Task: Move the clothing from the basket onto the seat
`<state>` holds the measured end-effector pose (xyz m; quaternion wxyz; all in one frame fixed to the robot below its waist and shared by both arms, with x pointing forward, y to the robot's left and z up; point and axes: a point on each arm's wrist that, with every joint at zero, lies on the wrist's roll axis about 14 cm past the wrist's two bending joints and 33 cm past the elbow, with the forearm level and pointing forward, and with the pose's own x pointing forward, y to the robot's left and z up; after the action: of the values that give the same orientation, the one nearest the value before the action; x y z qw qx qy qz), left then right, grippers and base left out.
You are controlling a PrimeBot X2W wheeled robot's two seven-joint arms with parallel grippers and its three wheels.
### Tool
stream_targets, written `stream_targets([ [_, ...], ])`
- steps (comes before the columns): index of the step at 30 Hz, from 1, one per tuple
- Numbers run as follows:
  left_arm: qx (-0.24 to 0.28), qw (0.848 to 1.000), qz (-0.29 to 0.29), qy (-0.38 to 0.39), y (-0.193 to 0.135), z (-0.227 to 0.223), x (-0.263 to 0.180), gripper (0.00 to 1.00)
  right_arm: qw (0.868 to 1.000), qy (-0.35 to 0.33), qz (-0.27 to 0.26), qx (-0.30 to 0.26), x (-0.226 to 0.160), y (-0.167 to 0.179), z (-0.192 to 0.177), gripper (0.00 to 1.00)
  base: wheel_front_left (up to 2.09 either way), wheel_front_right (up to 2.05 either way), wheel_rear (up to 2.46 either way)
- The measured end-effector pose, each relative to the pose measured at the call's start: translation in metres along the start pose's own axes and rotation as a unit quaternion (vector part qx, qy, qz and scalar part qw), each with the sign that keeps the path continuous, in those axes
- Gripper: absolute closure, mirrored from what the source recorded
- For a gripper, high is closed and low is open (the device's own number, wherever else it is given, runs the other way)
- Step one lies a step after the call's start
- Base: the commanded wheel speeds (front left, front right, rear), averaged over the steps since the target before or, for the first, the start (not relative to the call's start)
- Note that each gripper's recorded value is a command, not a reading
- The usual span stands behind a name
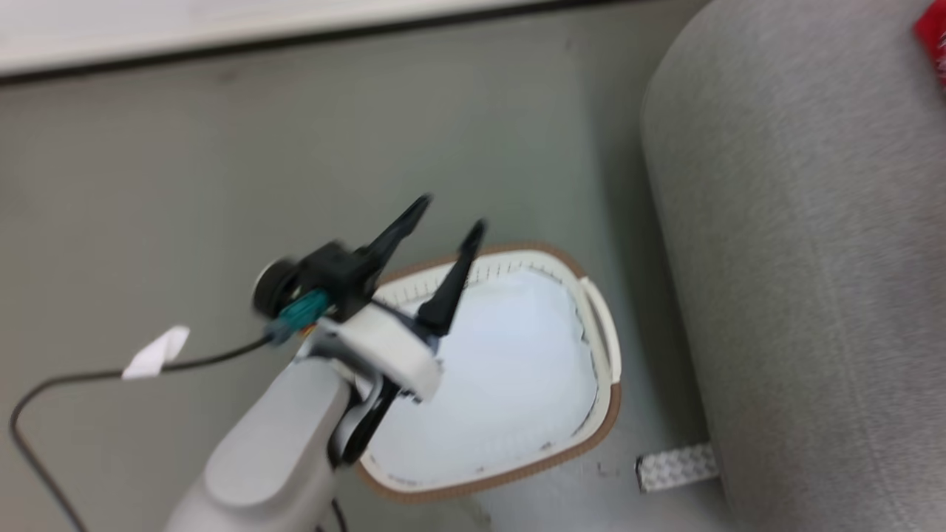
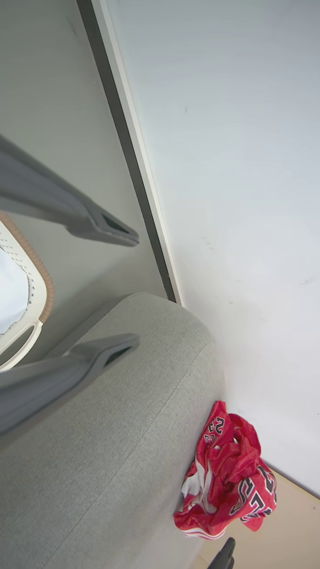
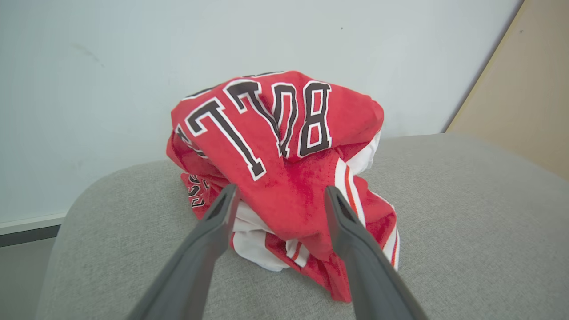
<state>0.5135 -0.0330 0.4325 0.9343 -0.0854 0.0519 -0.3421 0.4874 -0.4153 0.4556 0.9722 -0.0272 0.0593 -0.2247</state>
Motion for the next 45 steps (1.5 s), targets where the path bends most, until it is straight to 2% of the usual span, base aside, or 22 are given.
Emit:
stream_targets([
  [8,0.011,0.997,0.071,-0.010,0.008,0.023,-0.052,0.00,0.997,-0.072,0.036,-0.006,-0.062,-0.001,0.049,0.00,0.00,0.00,0.00],
  [16,0.021,0.989,0.143,-0.043,0.012,0.054,-0.106,0.00,0.988,-0.129,0.086,0.007,-0.122,0.024,0.079,0.00,0.00,0.00,0.00],
  [23,0.026,0.975,0.209,-0.066,0.023,0.067,-0.162,0.00,0.981,-0.136,0.137,0.034,-0.168,0.057,0.074,0.00,0.00,0.00,0.00],
  [32,0.031,0.956,0.280,-0.080,0.040,0.066,-0.227,0.00,0.969,-0.122,0.202,0.068,-0.199,0.109,0.061,0.00,0.00,0.00,0.00],
  [38,0.036,0.948,0.303,-0.089,0.040,0.066,-0.253,0.00,0.965,-0.108,0.228,0.077,-0.215,0.130,0.051,0.00,0.00,0.00,0.00],
  [45,0.026,0.950,0.295,-0.098,0.033,0.065,-0.261,0.00,0.963,-0.091,0.241,0.076,-0.225,0.138,0.039,0.00,0.00,0.00,0.00],
])
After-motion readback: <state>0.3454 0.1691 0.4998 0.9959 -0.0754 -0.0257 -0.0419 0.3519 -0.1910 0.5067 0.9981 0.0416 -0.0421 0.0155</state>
